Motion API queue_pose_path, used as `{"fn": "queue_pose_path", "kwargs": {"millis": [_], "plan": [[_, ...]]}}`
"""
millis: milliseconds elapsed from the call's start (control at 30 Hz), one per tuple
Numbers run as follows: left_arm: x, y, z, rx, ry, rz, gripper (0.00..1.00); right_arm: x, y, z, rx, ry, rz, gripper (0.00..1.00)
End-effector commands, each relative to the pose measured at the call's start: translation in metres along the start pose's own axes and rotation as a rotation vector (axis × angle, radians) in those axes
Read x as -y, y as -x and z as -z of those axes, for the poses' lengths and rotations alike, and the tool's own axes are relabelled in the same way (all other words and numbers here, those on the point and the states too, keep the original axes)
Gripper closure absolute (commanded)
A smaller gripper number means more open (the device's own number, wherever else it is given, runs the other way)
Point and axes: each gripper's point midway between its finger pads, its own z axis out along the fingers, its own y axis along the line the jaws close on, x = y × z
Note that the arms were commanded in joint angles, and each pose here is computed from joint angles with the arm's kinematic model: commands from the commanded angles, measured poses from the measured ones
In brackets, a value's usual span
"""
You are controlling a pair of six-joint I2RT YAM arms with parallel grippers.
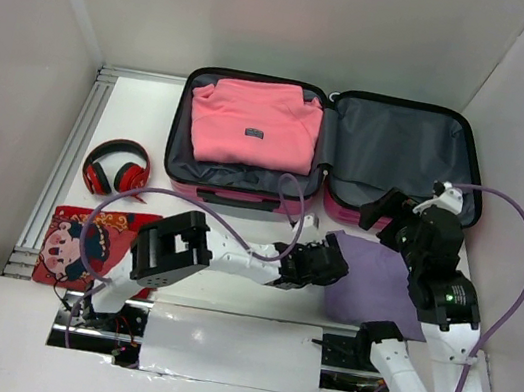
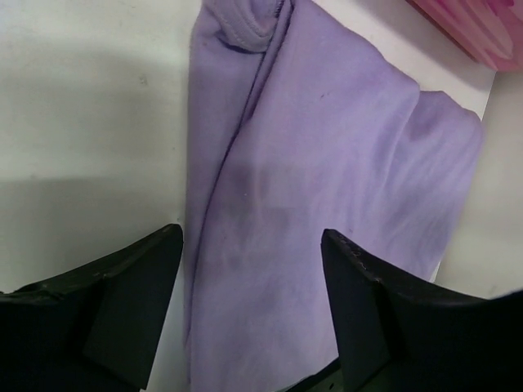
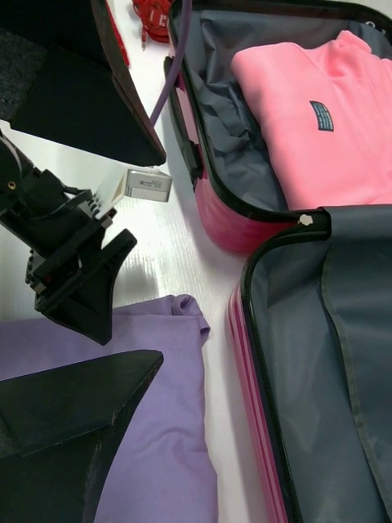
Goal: Pack the luggage
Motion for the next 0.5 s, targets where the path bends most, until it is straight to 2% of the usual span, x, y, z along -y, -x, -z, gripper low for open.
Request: {"fn": "queue_pose_path", "kwargs": {"millis": [0,133,267,300,367,400,467], "plan": [[-0.078,-0.015,-0.016,-0.018,0.231,-0.126,0.18,-0.003,0.017,0.010,0.047,0.004,0.008,0.00],[-0.083,-0.018,-0.020,-0.019,0.253,-0.137,0.22,-0.001,0.016,0.010,0.044,-0.010,0.008,0.00],[-0.089,-0.021,-0.026,-0.022,0.270,-0.156,0.36,-0.002,0.019,0.012,0.052,-0.006,0.007,0.00],[-0.089,-0.022,-0.029,-0.022,0.272,-0.157,0.45,0.000,0.020,0.012,0.056,-0.014,0.016,0.00],[-0.092,-0.022,-0.028,-0.024,0.281,-0.172,0.54,0.000,0.020,0.012,0.056,-0.014,0.016,0.00],[-0.093,-0.022,-0.028,-0.026,0.281,-0.184,0.77,0.000,0.020,0.012,0.056,-0.014,0.016,0.00],[-0.103,-0.018,-0.024,-0.018,0.314,-0.212,1.00,0.004,0.015,0.010,0.045,-0.031,0.018,0.00]]}}
